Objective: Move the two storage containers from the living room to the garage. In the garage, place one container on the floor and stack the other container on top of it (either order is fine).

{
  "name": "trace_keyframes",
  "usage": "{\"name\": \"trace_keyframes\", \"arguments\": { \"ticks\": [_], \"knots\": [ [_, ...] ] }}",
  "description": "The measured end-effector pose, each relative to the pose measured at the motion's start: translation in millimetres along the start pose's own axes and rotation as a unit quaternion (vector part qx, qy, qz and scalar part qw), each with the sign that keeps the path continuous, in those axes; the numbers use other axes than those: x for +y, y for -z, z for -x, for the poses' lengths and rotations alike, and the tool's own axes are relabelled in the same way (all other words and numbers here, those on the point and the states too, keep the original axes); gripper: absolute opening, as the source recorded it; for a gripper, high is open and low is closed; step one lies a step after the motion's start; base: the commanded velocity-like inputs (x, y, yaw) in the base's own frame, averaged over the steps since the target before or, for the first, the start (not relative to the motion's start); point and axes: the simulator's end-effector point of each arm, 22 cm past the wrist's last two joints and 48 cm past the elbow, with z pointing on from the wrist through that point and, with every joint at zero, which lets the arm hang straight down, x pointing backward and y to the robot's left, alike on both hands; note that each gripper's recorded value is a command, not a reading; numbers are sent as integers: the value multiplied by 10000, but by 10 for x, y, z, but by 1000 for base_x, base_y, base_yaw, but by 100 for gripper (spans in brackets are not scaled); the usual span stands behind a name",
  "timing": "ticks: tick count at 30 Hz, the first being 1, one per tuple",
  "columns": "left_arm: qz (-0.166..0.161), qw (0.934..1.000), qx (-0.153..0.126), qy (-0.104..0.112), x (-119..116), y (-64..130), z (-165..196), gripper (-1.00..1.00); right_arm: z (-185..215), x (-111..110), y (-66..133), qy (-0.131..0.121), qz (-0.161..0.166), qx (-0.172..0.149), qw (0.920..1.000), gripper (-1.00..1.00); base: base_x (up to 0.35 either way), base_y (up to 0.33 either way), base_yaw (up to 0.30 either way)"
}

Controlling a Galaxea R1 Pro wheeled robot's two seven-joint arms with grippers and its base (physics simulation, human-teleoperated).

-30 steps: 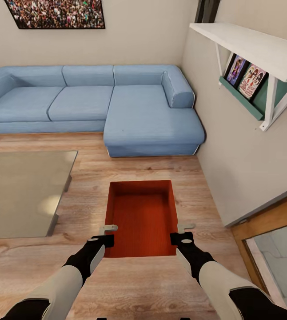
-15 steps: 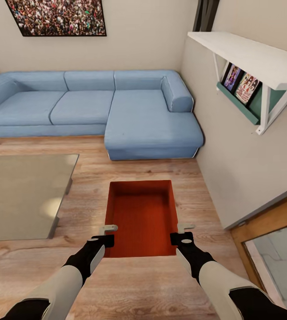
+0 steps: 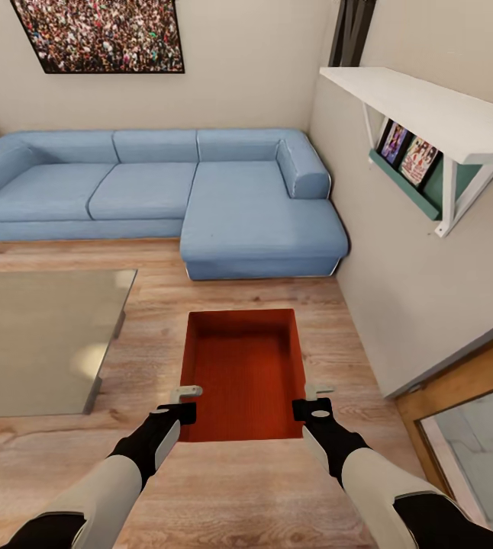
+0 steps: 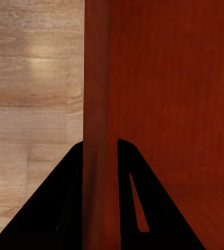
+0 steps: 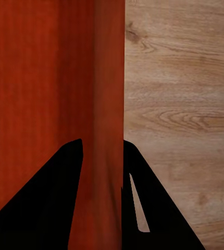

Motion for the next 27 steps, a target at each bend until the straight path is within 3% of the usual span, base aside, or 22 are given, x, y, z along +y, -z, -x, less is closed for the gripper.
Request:
{"name": "trace_keyframes", "arguments": {
  "ticks": [27],
  "knots": [
    [-9,9999,-163,3,-7,115,174,-100,185,-28,100,-18,-16,-162,9999,-100,0,0,0]
  ]
}}
